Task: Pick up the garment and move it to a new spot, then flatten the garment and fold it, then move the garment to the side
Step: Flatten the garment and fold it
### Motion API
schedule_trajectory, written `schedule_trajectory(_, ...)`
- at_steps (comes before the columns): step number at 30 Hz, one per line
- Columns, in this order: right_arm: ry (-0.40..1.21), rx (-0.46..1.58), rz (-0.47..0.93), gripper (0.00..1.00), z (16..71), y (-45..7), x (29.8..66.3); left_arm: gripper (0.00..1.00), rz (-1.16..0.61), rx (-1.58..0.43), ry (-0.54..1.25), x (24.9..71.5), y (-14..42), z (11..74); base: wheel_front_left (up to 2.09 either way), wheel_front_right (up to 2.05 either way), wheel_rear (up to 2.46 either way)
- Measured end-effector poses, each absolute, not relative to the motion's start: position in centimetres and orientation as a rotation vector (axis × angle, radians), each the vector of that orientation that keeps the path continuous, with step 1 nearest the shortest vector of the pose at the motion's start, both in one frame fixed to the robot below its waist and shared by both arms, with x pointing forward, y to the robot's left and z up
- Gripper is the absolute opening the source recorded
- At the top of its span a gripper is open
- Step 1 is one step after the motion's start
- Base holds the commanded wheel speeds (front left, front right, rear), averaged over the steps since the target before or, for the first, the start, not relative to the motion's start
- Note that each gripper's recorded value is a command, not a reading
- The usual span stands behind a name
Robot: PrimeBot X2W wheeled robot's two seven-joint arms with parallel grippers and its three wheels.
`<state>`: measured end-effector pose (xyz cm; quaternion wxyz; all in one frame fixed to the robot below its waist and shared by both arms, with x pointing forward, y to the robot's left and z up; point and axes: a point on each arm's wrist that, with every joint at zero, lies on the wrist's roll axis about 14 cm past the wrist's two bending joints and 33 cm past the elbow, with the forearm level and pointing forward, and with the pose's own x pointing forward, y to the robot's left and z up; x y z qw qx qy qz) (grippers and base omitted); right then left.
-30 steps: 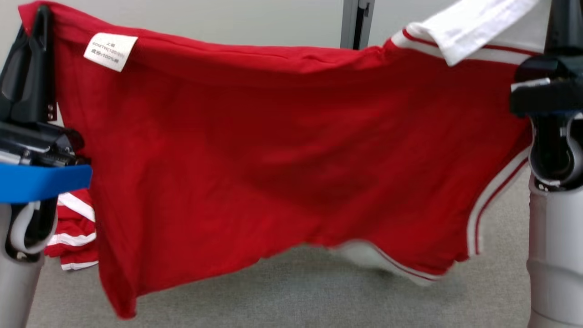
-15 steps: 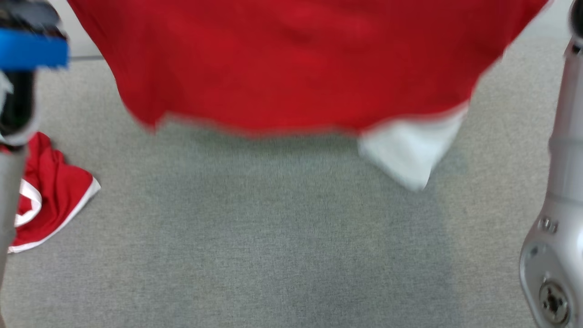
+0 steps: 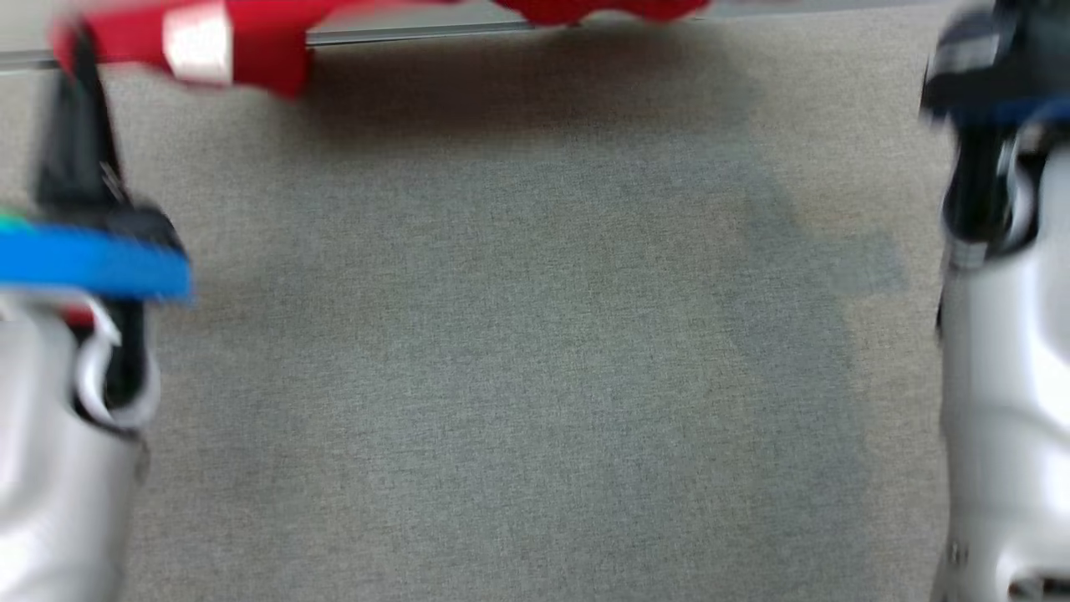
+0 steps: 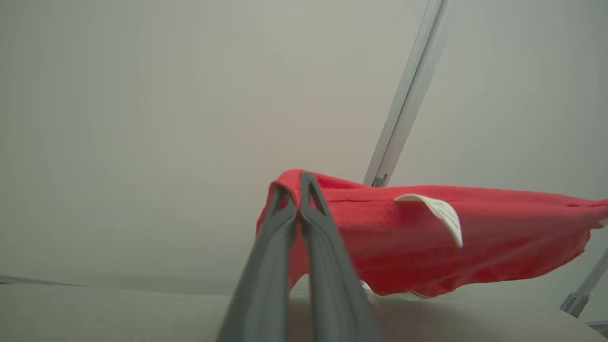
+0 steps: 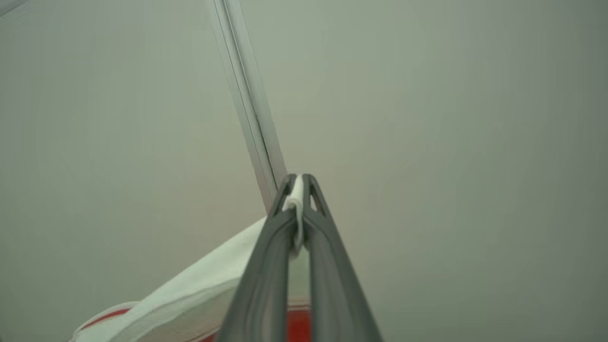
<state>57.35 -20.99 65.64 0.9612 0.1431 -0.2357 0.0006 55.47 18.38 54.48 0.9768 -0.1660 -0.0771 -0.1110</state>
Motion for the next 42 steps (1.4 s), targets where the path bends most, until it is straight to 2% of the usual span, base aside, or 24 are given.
schedule_trajectory(5,-0.223,0.421,-0.115,0.00,53.5,-23.5,51.2,0.00,-0.190,-0.391,0.107,49.3,17.1,44.9,0.00,0.00,0.00)
schedule_trajectory(9,-0.045,0.445,-0.187,0.00,46.8,-24.3,45.1,0.00,-0.165,-0.416,0.239,44.4,16.4,40.8,0.00,0.00,0.00)
schedule_trajectory(15,0.106,0.492,-0.249,0.00,42.2,-24.5,38.2,0.00,-0.092,-0.465,0.298,39.2,16.6,39.2,0.00,0.00,0.00)
schedule_trajectory(20,0.134,0.501,-0.280,0.00,41.5,-25.0,34.8,0.00,-0.064,-0.478,0.316,35.8,16.4,38.8,0.00,0.00,0.00)
schedule_trajectory(28,0.161,0.500,-0.262,0.00,41.1,-24.1,30.9,0.00,-0.021,-0.491,0.333,31.4,16.5,38.4,0.00,0.00,0.00)
schedule_trajectory(33,0.144,0.504,-0.270,0.00,41.5,-24.5,29.8,0.00,-0.026,-0.497,0.344,29.4,15.8,38.2,0.00,0.00,0.00)
schedule_trajectory(38,0.099,0.523,-0.255,0.00,42.8,-24.3,31.0,0.00,-0.055,-0.509,0.287,30.6,15.2,39.9,0.00,0.00,0.00)
schedule_trajectory(42,0.045,0.544,-0.222,0.00,44.4,-23.7,34.2,0.00,-0.079,-0.494,0.225,33.4,15.5,41.7,0.00,0.00,0.00)
